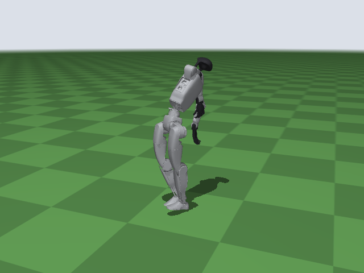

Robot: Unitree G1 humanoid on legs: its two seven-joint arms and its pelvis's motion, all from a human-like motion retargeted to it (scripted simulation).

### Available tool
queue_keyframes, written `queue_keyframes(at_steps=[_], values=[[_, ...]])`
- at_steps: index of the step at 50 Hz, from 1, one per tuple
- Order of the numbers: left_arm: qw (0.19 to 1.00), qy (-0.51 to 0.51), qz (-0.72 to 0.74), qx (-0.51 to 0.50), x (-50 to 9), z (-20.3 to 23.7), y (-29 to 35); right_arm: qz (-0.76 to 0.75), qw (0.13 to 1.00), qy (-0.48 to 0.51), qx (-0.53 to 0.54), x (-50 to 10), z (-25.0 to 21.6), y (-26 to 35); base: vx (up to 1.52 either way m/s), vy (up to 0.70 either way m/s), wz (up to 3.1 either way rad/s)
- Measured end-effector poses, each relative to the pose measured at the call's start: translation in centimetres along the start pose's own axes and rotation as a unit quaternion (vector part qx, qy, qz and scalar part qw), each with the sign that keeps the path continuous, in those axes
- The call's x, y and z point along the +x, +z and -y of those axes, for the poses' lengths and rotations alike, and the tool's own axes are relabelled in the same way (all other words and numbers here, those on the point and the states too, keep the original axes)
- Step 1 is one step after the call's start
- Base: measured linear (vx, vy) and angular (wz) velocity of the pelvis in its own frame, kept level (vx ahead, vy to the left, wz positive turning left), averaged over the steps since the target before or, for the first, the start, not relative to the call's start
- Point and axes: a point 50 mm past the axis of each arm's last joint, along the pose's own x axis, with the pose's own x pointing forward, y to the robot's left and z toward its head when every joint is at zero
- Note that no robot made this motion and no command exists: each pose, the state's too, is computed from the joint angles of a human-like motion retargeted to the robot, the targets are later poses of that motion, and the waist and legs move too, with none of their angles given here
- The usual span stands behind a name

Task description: In place motions

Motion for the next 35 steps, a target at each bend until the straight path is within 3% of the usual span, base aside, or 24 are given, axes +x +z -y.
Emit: queue_keyframes(at_steps=[6, 16, 21, 28, 35], values=[[0.997, 0.010, 0.070, 0.043, -0.2, -1.0, 2.7, -0.115, 0.993, 0.011, -0.002, -0.3, -1.1, -4.8, 0.00, 0.07, 0.19], [0.955, -0.006, 0.292, 0.056, -3.2, -3.2, 10.7, -0.245, 0.955, 0.011, 0.168, -2.9, -2.6, -11.4, -0.02, 0.03, 0.18], [0.938, -0.020, 0.340, 0.057, -4.4, -3.6, 12.4, -0.252, 0.948, 0.000, 0.195, -3.3, -2.6, -12.0, 0.06, -0.01, -0.43], [0.959, -0.031, 0.273, 0.065, -3.1, -3.0, 10.6, -0.190, 0.968, -0.007, 0.163, -2.3, -1.4, -10.0, 0.03, -0.04, -0.65], [0.995, -0.045, 0.084, 0.042, -0.5, -1.0, 3.9, -0.106, 0.988, -0.002, 0.116, -1.1, -0.4, -6.4, -0.05, -0.03, -0.40]])
